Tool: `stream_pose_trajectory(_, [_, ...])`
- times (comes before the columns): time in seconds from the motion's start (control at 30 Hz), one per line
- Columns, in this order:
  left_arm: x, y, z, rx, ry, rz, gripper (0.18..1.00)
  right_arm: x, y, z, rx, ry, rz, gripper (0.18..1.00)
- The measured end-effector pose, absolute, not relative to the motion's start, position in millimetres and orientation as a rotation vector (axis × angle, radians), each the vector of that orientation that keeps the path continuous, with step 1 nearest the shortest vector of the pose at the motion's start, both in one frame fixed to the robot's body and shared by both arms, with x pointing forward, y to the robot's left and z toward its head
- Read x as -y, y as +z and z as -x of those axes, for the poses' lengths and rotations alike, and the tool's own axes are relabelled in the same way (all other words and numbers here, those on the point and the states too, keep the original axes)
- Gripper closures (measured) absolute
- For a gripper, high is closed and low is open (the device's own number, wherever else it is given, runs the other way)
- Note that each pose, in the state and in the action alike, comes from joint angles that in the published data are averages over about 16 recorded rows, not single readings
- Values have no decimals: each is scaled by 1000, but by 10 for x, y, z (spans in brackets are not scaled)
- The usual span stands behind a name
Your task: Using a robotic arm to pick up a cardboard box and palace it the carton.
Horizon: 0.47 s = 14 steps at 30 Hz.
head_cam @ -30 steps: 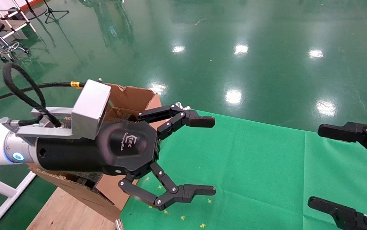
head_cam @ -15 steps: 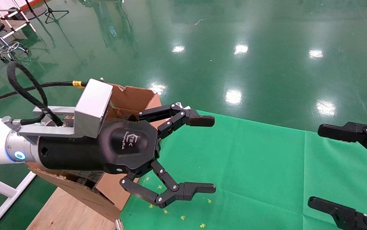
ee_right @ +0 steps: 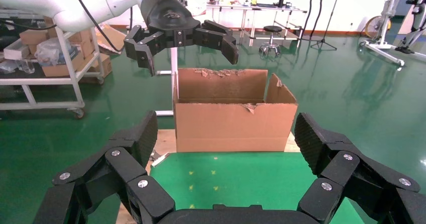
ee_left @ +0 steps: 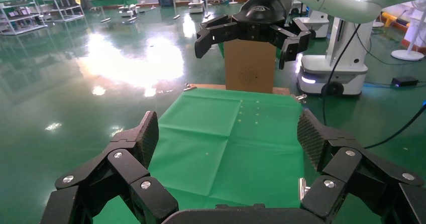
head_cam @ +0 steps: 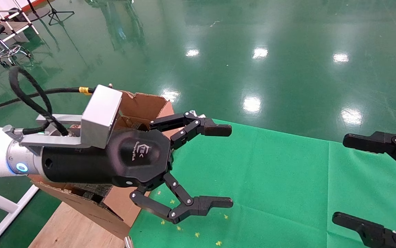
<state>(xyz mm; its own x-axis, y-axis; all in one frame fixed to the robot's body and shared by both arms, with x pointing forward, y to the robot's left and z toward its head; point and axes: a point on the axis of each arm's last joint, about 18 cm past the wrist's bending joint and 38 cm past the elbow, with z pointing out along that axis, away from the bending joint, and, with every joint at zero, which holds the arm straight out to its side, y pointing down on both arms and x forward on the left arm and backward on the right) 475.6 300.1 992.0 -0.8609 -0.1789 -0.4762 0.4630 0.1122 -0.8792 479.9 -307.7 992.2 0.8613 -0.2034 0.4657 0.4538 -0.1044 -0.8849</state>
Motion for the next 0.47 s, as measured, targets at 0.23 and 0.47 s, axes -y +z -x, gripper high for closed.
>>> stream_pose_trajectory(0.23, [-3001,9920,-4758,-1925,-1799,-274,184,3077,9922,-4799,202,-560,1583,178])
stream_pose_trajectory(0.47, [-3001,9920,-4759,-1926,-1799,-274,184,3077,9922,-4799,202,-560,1583,178])
